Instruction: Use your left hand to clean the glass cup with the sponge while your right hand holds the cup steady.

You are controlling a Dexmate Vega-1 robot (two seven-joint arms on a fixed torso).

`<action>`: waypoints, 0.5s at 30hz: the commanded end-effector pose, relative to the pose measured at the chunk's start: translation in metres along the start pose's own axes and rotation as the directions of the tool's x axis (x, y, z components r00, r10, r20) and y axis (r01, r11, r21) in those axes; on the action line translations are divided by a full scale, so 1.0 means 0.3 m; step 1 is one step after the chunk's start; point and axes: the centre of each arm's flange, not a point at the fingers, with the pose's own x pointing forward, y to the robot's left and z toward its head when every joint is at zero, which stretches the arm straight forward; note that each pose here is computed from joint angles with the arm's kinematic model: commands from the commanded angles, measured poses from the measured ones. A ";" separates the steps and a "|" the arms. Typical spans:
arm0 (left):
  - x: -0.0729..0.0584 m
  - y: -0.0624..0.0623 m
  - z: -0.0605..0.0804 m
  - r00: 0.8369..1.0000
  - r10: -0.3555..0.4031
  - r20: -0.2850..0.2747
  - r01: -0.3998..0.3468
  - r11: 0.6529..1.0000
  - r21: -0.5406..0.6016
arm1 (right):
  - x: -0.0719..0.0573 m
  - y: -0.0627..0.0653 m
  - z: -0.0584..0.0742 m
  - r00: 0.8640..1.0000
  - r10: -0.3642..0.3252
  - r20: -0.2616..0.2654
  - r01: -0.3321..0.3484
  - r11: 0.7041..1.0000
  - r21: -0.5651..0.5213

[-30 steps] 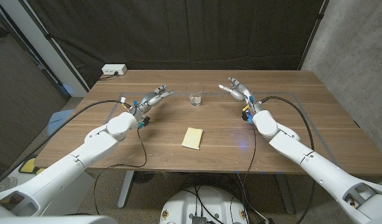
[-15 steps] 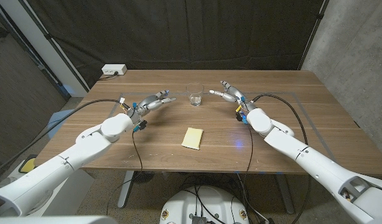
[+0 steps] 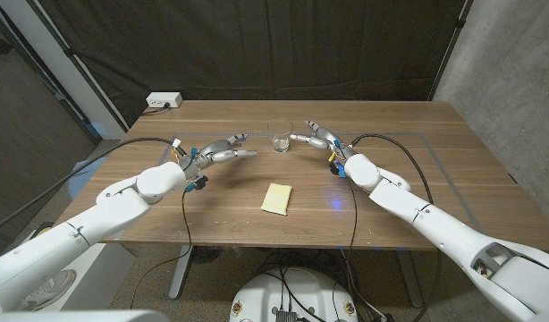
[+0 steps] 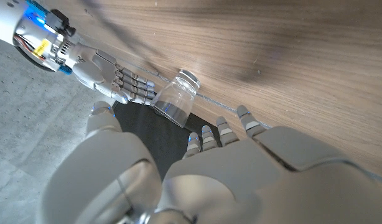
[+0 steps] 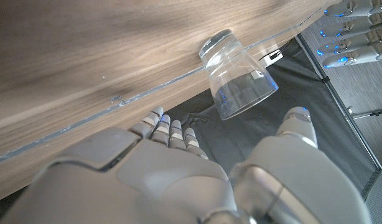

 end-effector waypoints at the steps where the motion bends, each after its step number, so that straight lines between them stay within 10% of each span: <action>1: -0.030 0.000 0.032 0.997 -0.078 0.002 0.078 0.994 0.073 | 0.039 0.059 0.005 1.000 0.014 0.003 -0.014 1.000 0.009; 15: -0.046 0.005 0.075 0.992 -0.127 0.015 0.124 0.985 0.120 | 0.076 0.109 -0.004 1.000 -0.004 -0.004 0.004 1.000 0.022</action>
